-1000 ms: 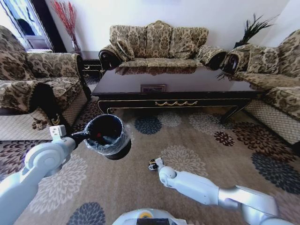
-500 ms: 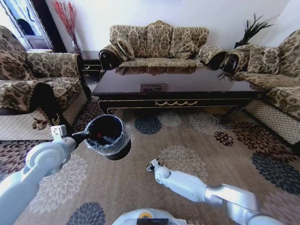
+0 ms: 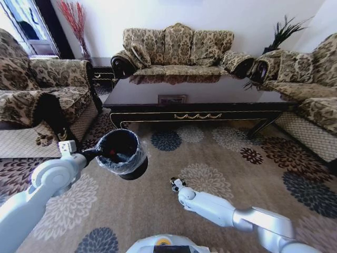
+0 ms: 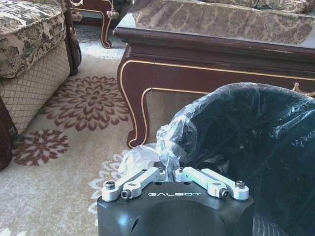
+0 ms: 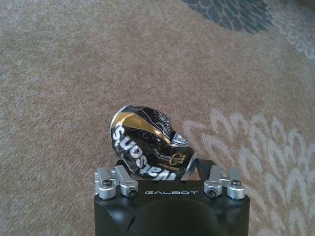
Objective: Move to the front of the table and pick up the trash from the floor, then place it into the trash bin.
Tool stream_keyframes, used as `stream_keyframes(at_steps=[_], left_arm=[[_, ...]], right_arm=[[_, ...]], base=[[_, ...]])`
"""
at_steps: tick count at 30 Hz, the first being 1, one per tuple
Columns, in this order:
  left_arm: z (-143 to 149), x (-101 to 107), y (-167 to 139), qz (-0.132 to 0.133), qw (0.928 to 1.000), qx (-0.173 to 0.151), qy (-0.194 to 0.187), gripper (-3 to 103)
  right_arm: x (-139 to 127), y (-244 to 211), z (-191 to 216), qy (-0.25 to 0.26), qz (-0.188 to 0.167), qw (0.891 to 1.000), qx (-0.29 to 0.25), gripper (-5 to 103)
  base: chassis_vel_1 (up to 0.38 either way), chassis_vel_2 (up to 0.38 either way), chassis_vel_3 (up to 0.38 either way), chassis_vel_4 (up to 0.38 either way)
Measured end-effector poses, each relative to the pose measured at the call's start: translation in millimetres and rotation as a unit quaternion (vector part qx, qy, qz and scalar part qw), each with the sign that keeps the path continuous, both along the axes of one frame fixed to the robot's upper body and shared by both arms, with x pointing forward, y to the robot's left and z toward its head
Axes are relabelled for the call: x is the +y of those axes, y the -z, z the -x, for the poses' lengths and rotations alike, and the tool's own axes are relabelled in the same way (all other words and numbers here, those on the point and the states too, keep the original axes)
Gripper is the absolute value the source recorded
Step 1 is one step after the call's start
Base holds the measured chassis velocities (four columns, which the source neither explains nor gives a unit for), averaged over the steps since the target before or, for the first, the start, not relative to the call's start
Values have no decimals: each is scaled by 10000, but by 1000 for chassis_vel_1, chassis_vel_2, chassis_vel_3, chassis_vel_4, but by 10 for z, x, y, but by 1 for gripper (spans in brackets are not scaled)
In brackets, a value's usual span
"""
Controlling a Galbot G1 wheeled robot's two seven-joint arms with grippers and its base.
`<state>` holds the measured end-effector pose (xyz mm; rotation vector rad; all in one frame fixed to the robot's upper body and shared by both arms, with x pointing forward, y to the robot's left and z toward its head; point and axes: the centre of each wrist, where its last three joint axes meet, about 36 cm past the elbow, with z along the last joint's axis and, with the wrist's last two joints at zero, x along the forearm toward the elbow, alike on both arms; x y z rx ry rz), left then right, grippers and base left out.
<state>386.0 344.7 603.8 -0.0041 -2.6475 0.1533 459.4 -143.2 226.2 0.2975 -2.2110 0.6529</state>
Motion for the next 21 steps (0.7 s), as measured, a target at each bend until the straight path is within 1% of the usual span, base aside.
stream_keyframes(at_steps=[1, 2, 4, 7, 8, 10, 16, 18, 20, 21], left_arm=[[1, 0, 2, -1, 10000, 1, 1, 3], [2, 0, 6, -3, 10000, 8, 1, 3], [3, -1, 8, -4, 10000, 10, 1, 3], [11, -2, 15, -11, 10000, 23, 3, 3], [11, -2, 15, -11, 10000, 23, 3, 3], [14, 1, 13, -19, 10000, 18, -2, 3], [23, -6, 25, -31, 10000, 18, -1, 3], [29, -18, 60, -28, 10000, 49, 15, 3], [30, -21, 70, -29, 10000, 59, 22, 3], [30, -28, 95, -35, 10000, 80, 38, 3]], right_arm=[[-2, 1, 1, 3, 0, 10000, -1, 71], [-2, 1, 1, 2, 2, 10000, -3, 61], [-2, 2, 1, 1, 4, 10000, -3, 61], [11, 5, -8, -2, 1, 10000, -19, 45], [11, 5, -8, -2, 1, 10000, -19, 45], [10, 0, -9, -2, -5, 10000, -35, 39], [-33, -146, 13, -1, -121, 9998, -141, 37], [-58, -351, 21, 30, -322, 9991, -262, 36], [-76, -415, 26, 41, -376, 9988, -300, 36], [-113, -579, 46, 64, -511, 9979, -400, 36]], base=[[0, 0, 0, 0], [0, 0, 0, 0], [0, 0, 0, 0], [0, 0, 0, 0], [0, 0, 0, 0], [0, 0, 0, 0], [0, 0, 0, 0], [0, 0, 0, 0], [0, 0, 0, 0], [0, 0, 0, 0]])
